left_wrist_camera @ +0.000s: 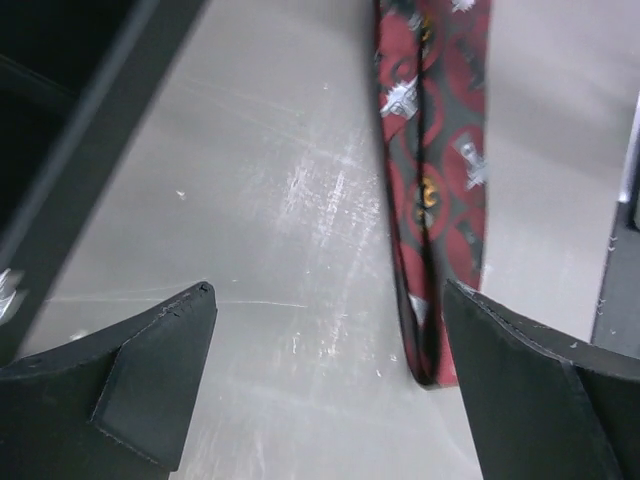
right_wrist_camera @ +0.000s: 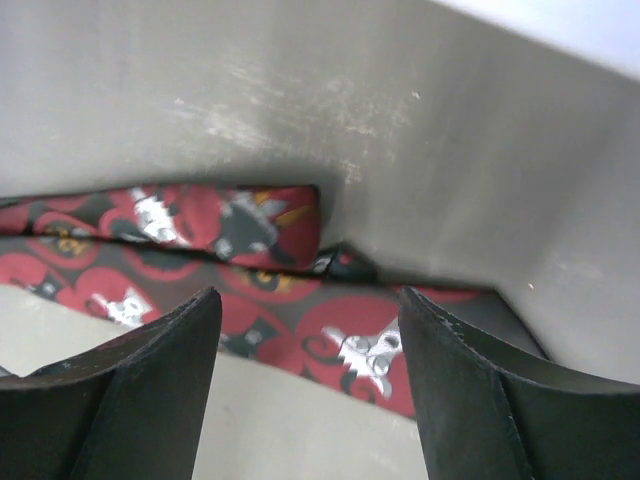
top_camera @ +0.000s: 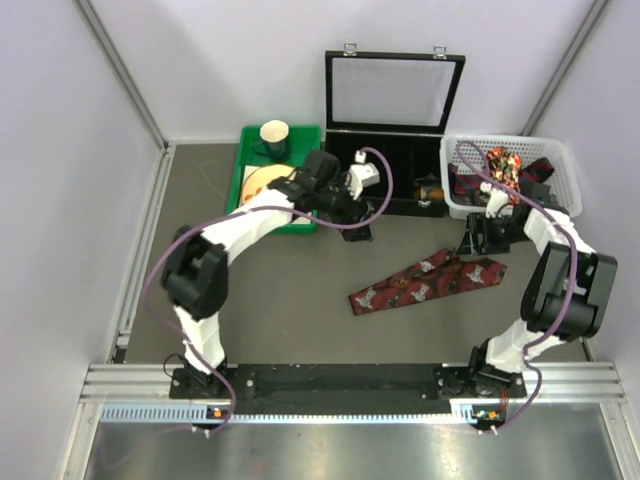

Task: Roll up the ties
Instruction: Flatten out the tie at the center of the board.

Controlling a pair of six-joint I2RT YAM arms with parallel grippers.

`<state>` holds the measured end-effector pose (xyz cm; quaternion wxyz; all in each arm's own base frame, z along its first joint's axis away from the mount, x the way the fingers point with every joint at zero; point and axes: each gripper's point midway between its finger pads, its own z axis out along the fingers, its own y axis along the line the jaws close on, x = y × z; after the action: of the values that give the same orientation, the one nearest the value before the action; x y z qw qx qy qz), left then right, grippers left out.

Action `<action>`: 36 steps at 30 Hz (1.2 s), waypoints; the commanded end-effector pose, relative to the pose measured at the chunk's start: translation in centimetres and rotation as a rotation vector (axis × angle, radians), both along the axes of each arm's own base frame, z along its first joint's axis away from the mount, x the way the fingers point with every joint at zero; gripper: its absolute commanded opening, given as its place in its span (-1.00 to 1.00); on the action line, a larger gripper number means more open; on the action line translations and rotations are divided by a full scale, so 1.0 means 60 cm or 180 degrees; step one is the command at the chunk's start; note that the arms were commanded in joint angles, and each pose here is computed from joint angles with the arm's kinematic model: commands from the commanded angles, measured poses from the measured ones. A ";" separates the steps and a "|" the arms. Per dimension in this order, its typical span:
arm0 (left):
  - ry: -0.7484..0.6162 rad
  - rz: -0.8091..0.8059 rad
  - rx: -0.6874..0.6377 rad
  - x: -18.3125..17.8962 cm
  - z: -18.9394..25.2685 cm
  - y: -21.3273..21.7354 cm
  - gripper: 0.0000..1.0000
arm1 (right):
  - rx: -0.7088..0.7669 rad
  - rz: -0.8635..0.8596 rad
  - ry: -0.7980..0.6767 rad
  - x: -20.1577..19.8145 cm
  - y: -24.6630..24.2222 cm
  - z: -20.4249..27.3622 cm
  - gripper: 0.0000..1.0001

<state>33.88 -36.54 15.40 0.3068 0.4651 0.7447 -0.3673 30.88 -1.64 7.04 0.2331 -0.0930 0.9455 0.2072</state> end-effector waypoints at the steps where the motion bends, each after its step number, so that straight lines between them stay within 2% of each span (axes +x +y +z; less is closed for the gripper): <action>1: -0.0275 0.0144 -0.0068 -0.017 0.068 0.054 0.98 | 0.0012 -0.0126 -0.0095 0.036 0.001 -0.028 0.39; 9: -0.0225 0.0702 -0.0025 -0.013 0.074 0.171 0.98 | 0.0197 -0.0068 -0.0019 0.044 0.043 -0.053 0.33; 11: -0.0219 0.0817 -0.0013 -0.007 0.074 0.196 0.98 | 0.0218 -0.0007 0.0009 0.044 0.057 -0.057 0.19; 14: -0.0222 0.0921 0.0028 -0.007 0.076 0.226 0.98 | 0.0348 0.0068 0.0078 0.041 0.075 -0.054 -0.47; 15: -0.0242 0.0972 0.0051 -0.006 0.081 0.234 0.98 | 0.0396 0.0111 0.0108 0.039 0.082 -0.045 -0.98; 19: -0.0260 0.1092 0.0117 -0.007 0.086 0.271 0.98 | 0.0679 0.0291 -0.0172 0.048 0.116 0.029 -1.00; 23: -0.0303 0.1268 0.0084 -0.012 0.095 0.318 0.98 | 0.0840 0.0856 -0.0641 0.065 0.204 0.140 -1.00; 29: -0.0357 0.1825 0.0015 0.002 0.118 0.404 0.98 | 0.0997 0.2027 -0.0999 0.027 0.437 0.246 -1.00; 32: -0.0418 0.2281 -0.0052 0.016 0.140 0.467 0.98 | 0.1020 0.2570 -0.1116 -0.010 0.547 0.270 -1.00; 34: -0.0482 0.2688 -0.0048 0.029 0.152 0.521 0.98 | 0.0995 0.2891 -0.1020 -0.042 0.612 0.250 -1.00; 36: -0.0551 0.2969 -0.0020 0.033 0.164 0.557 0.98 | 0.1014 0.3086 -0.1128 -0.051 0.654 0.264 -1.00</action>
<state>35.26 -7.24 22.59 0.4523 0.1810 0.8500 -0.2005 29.47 33.17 22.70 0.2932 -0.4722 0.7259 0.4051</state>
